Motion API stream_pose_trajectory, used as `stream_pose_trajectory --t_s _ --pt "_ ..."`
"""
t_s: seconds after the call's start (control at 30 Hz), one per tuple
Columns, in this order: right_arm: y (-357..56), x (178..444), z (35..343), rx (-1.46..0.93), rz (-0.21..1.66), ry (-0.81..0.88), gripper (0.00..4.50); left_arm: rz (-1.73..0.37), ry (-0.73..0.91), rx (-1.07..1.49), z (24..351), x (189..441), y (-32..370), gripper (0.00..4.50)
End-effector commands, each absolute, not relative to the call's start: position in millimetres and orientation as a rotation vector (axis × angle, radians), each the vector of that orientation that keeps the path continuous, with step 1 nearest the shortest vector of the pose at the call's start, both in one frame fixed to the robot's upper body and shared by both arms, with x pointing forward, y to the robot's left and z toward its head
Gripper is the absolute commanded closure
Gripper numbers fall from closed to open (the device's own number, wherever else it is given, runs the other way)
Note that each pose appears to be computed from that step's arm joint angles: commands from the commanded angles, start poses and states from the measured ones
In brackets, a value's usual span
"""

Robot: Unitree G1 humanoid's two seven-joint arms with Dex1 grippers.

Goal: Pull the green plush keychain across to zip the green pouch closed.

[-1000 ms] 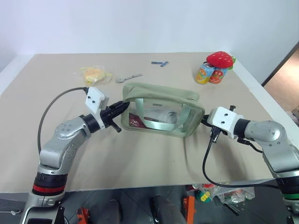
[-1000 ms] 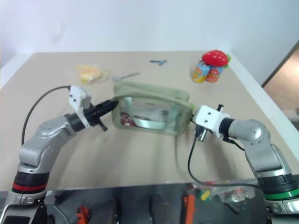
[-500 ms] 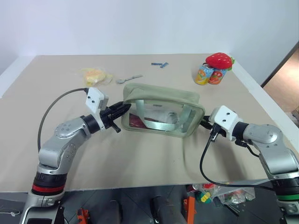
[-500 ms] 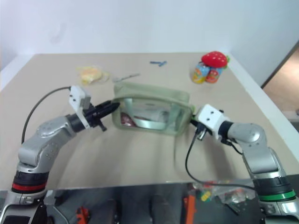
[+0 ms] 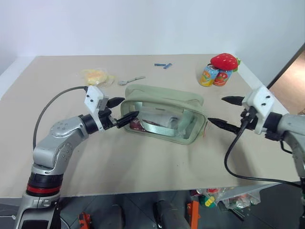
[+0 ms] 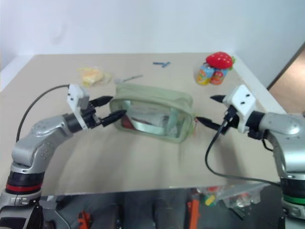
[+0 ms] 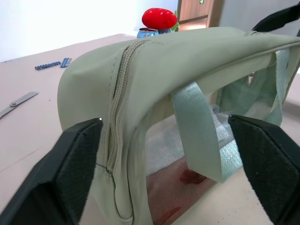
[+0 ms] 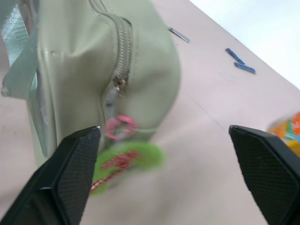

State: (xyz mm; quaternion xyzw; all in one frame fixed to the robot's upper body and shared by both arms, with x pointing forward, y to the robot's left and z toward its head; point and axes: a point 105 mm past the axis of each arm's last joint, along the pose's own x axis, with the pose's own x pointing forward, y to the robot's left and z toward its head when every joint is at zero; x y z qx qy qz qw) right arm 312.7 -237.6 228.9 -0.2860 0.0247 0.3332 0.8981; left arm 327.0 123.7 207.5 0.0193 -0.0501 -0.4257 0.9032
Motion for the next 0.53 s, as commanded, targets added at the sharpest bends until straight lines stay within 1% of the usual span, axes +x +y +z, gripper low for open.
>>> stream_pose_trajectory --t_s 0.03,0.17,0.23,0.3,0.37,0.43,0.53 --pt "-251.3 309.6 257.1 -0.599 0.564 -0.008 0.02 -0.820 -0.169 0.051 226.6 319.6 144.9 0.04" --pt "-251.0 308.5 253.3 -0.555 0.460 -0.027 0.02 -0.743 -0.152 0.077 225.0 311.2 168.4 0.04" --pt "-246.1 306.0 244.9 -0.483 0.430 -0.033 0.02 -0.650 -0.140 0.163 218.1 311.3 185.7 0.04" --pt "-242.8 305.9 238.4 -0.365 0.383 -0.052 0.02 -0.547 -0.141 0.214 213.9 317.2 202.2 0.04" --pt "-235.8 306.6 233.3 -0.250 0.356 -0.079 0.02 -0.487 -0.141 0.209 211.6 322.9 213.1 0.04" --pt "-225.7 304.3 222.0 -0.189 0.380 -0.065 0.02 -0.467 -0.159 0.187 211.5 324.7 217.3 0.04" --pt "-220.5 300.7 210.2 -0.177 0.432 -0.043 0.02 -0.499 -0.145 0.156 205.0 322.9 218.5 0.04"
